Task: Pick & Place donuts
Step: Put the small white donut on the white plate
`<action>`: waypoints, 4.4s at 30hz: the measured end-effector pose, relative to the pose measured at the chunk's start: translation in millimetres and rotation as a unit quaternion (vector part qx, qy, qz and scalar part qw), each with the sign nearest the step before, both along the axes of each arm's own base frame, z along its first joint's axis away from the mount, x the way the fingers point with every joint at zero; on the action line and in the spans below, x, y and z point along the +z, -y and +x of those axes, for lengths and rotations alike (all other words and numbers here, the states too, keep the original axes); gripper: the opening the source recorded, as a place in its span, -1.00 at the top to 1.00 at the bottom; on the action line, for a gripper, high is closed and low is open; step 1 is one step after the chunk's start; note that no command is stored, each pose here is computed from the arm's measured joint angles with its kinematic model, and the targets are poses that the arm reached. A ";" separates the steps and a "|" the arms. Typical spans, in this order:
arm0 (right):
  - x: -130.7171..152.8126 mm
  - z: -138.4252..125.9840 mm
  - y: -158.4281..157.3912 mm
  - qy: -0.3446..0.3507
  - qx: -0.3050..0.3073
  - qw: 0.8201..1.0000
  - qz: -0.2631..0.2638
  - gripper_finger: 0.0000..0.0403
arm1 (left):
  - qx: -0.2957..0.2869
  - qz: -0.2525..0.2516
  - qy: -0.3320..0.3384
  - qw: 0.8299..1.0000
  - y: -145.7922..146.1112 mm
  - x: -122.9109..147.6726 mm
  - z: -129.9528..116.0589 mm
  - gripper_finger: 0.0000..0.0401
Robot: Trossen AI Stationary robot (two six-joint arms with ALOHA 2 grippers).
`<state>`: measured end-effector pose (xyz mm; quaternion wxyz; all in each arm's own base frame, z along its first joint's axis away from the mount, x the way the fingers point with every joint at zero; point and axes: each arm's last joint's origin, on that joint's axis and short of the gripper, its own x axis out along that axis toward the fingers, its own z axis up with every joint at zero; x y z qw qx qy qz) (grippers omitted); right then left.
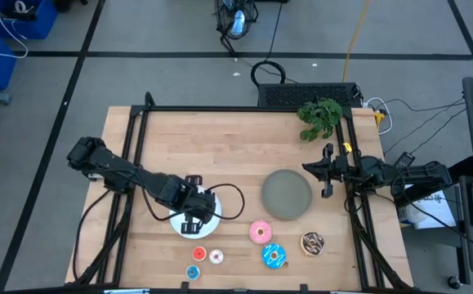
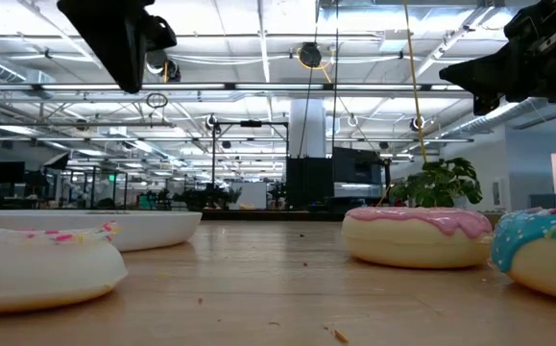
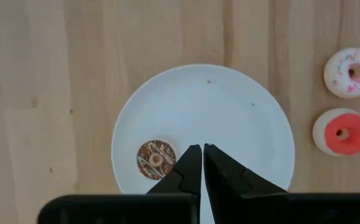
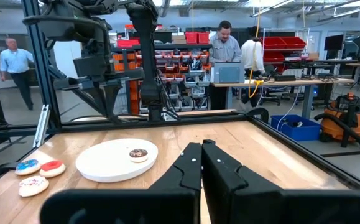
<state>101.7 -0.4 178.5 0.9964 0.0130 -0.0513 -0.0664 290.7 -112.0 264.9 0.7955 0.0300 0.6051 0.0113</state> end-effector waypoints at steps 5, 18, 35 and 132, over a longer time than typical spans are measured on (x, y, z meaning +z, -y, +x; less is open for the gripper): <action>-0.2 0.0 0.0 -0.001 0.000 1.000 0.000 1.00 | -0.006 -0.016 0.015 1.000 6.5 0.9 1.4 0.87; -0.2 0.2 0.0 -0.001 0.000 1.000 0.004 1.00 | -0.081 -0.054 0.024 0.995 64.1 -26.3 5.8 0.95; 0.3 0.3 0.0 0.002 0.000 1.000 0.002 1.00 | -0.139 -0.021 -0.002 0.990 106.1 -39.2 63.2 0.93; 0.2 0.8 0.0 -0.001 -0.002 1.000 -0.013 1.00 | -0.145 -0.089 -0.068 0.983 116.5 -133.2 54.4 -0.70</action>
